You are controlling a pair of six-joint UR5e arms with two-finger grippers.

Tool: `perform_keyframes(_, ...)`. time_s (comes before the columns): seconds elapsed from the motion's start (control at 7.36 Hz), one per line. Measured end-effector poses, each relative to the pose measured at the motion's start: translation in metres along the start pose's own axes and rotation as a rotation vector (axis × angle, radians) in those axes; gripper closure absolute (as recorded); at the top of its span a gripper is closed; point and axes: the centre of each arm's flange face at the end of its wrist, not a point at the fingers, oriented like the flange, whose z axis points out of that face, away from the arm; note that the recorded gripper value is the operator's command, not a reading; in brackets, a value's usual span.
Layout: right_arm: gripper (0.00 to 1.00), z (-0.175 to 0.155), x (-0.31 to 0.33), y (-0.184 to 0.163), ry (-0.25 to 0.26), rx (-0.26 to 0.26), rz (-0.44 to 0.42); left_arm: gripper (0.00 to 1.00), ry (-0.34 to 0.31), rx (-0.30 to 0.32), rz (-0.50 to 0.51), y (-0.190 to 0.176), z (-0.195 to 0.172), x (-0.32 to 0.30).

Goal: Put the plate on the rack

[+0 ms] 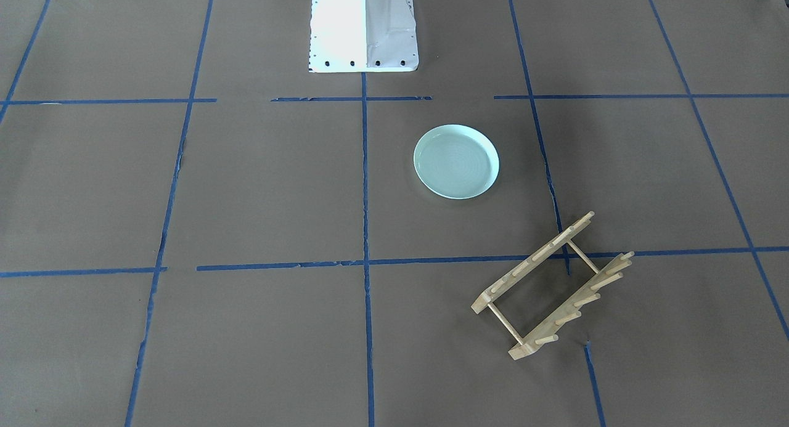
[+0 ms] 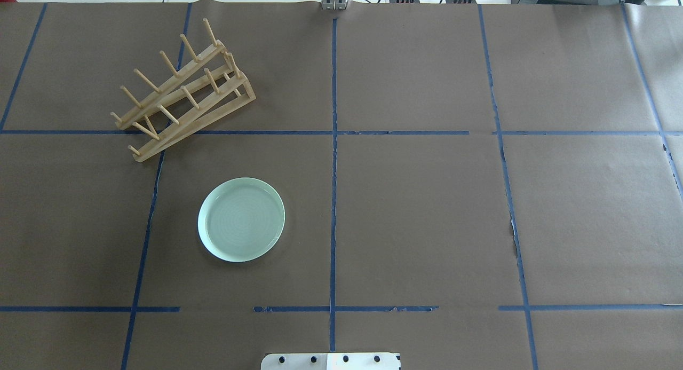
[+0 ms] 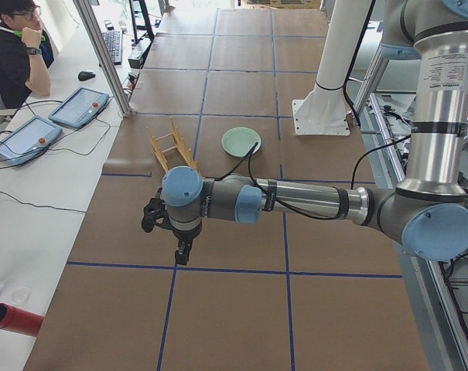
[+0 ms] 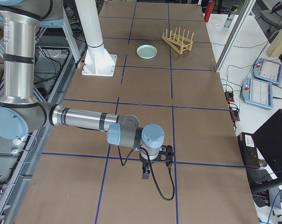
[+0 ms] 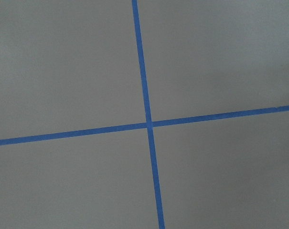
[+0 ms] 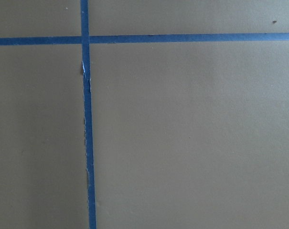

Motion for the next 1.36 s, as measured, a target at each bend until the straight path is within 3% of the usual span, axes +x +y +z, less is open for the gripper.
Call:
perform_keyframes(0.54, 0.0, 0.0, 0.0, 0.0, 0.0, -0.001, 0.0, 0.0, 0.002, 0.012, 0.008, -0.002, -0.004, 0.005)
perform_keyframes(0.81, 0.0, 0.0, 0.0, 0.0, 0.0, -0.001, 0.001, 0.0, 0.014, 0.085, 0.106, -0.014, -0.01, 0.032)
perform_keyframes(0.95, 0.0, 0.0, 0.0, 0.0, 0.0, -0.001, 0.001, 0.0, 0.029, 0.106, 0.114, -0.024, -0.007, 0.059)
perform_keyframes(1.36, 0.0, 0.001, 0.0, 0.0, 0.0, -0.001, 0.001, 0.0, 0.045, 0.123, 0.007, -0.044, 0.008, 0.204)
